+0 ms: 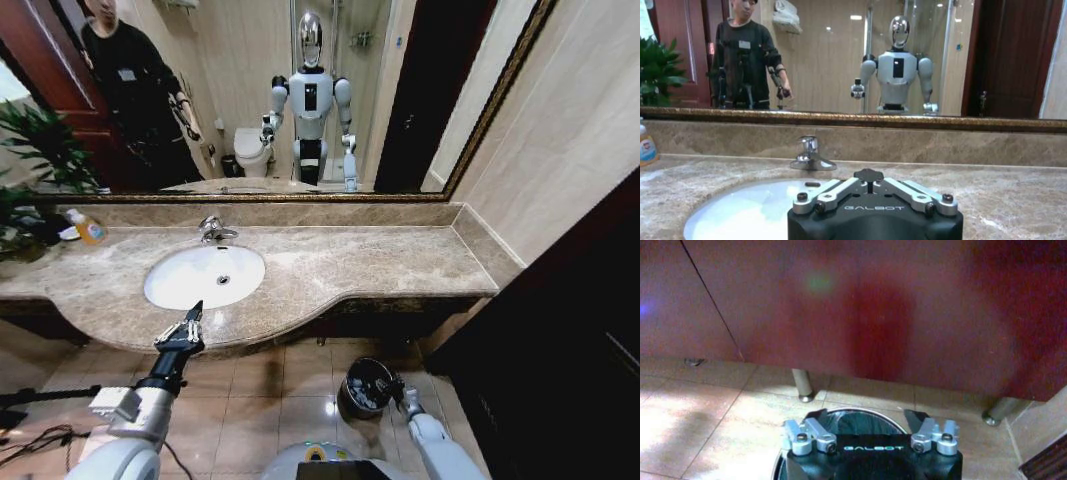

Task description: Pick up the trash from the sink and place it in the trash bin.

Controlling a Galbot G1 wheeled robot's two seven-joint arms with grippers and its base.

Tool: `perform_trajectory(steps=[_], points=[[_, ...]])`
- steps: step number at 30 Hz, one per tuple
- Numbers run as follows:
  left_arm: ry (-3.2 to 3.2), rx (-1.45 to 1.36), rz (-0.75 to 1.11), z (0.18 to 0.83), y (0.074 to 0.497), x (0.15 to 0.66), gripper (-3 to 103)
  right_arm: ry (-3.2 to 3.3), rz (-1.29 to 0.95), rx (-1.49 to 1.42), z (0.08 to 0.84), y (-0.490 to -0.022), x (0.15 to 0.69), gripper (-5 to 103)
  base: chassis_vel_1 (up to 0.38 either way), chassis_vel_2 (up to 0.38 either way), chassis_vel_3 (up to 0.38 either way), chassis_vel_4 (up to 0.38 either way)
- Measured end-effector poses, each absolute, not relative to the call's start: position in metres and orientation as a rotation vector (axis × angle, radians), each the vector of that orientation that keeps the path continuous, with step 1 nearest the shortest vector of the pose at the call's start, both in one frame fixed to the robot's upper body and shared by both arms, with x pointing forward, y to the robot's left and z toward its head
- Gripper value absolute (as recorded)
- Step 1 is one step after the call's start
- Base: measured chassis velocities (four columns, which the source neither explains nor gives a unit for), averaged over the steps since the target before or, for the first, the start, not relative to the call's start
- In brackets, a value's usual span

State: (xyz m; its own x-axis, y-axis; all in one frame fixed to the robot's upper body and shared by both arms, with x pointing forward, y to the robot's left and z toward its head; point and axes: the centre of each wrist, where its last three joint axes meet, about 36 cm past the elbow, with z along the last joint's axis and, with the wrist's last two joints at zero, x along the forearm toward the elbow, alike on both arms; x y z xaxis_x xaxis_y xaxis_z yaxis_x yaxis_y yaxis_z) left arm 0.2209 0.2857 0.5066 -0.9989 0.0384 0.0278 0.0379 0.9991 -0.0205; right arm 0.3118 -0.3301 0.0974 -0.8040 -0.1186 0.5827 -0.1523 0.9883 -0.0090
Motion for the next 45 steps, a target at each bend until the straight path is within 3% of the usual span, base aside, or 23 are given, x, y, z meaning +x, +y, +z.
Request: perform_trajectory(steps=[7, 23, 45], points=[[-3.113, -0.059, 0.031, 0.507, 0.286, 0.221, 0, -2.527, 0.031, 0.17, 0.111, -0.333, 0.317, 100, 0.0, 0.0, 0.0, 0.0], [-3.113, -0.059, 0.031, 0.507, 0.286, 0.221, 0, -2.576, -0.033, 0.112, 0.19, -0.349, 0.312, 100, 0.0, 0.0, 0.0, 0.0], [-3.113, -0.059, 0.031, 0.507, 0.286, 0.221, 0, -2.818, -0.163, 0.119, 0.337, -0.313, 0.294, 100, 0.0, 0.0, 0.0, 0.0]])
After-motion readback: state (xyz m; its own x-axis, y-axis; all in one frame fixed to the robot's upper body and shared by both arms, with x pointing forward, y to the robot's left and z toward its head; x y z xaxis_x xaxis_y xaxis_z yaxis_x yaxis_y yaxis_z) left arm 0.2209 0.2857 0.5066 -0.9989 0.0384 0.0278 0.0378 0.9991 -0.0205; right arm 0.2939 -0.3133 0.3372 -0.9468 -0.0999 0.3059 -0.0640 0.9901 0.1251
